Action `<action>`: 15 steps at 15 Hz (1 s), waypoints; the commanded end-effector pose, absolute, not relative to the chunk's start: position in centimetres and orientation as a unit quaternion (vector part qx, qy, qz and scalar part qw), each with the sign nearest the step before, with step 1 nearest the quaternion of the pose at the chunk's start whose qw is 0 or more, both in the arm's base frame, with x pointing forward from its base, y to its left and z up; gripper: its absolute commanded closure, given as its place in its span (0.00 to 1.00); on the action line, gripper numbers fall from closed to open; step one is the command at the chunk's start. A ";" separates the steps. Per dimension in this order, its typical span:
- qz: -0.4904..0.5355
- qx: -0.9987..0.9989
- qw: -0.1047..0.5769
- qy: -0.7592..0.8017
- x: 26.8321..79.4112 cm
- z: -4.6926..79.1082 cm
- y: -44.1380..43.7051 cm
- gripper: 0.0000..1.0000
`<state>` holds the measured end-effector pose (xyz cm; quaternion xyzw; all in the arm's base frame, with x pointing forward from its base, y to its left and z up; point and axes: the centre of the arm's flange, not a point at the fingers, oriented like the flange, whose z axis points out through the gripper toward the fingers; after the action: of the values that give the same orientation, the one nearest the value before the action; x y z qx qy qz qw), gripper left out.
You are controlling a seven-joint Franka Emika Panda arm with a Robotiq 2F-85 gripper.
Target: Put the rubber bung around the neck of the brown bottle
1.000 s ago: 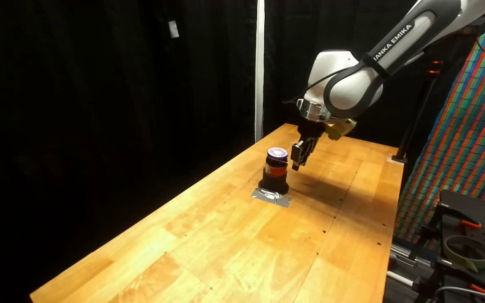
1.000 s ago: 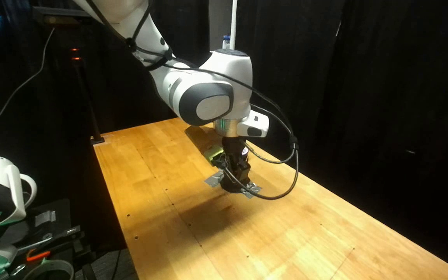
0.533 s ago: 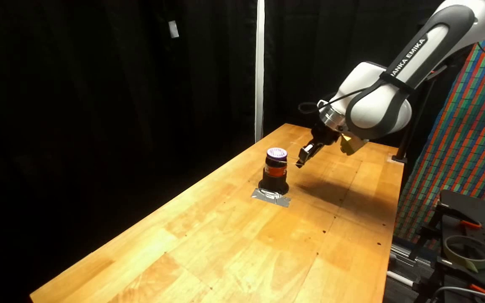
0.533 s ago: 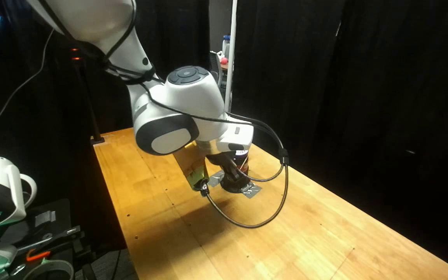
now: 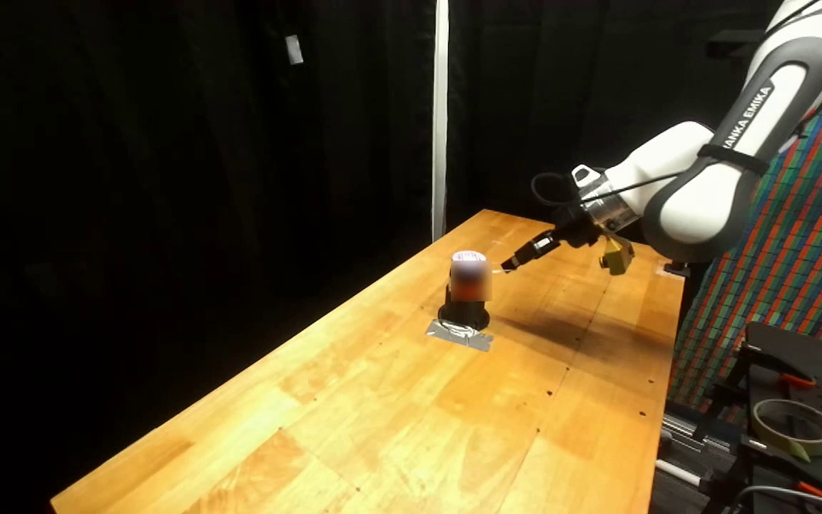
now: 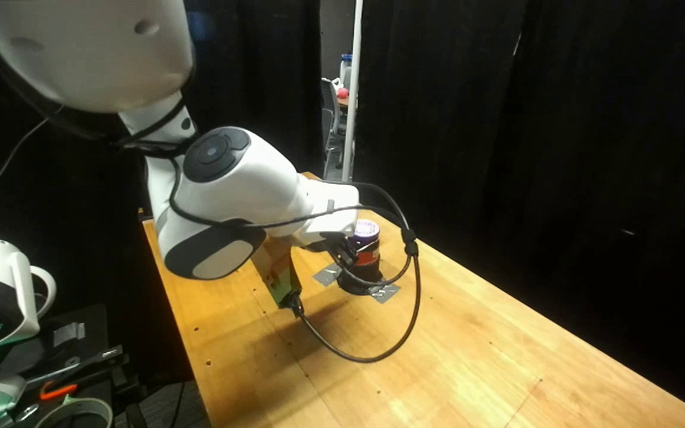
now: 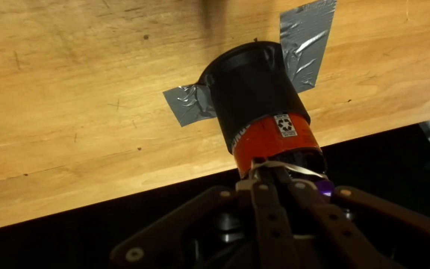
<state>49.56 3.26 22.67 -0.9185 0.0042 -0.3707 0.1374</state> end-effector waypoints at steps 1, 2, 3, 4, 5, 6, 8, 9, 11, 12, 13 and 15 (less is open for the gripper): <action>-0.418 -0.893 0.167 -0.002 46.4 20.9 0.3 0.93; -0.429 -0.886 0.174 -0.006 46.1 20.3 -0.3 0.93; -0.438 -0.880 0.183 -0.010 45.8 20.0 -0.6 0.93; -0.448 -0.872 0.196 -0.015 45.6 19.7 -0.8 0.94; -0.458 -0.864 0.209 -0.021 45.4 19.4 -0.8 0.93; -0.469 -0.855 0.219 -0.026 45.2 19.2 -0.8 0.94; -0.486 -0.839 0.241 -0.037 44.7 18.5 -1.0 0.93; -0.496 -0.831 0.250 -0.040 44.3 18.1 -1.1 0.92; -0.516 -0.814 0.265 -0.044 43.7 17.7 -1.3 0.92; -0.530 -0.802 0.272 -0.041 43.4 17.5 -1.4 0.92; -0.539 -0.794 0.278 -0.041 43.3 17.3 -1.5 0.89; -0.525 -0.802 0.281 -0.037 43.6 17.4 -1.5 0.64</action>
<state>43.00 -1.51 17.63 -0.8163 -0.0413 -0.5131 0.2621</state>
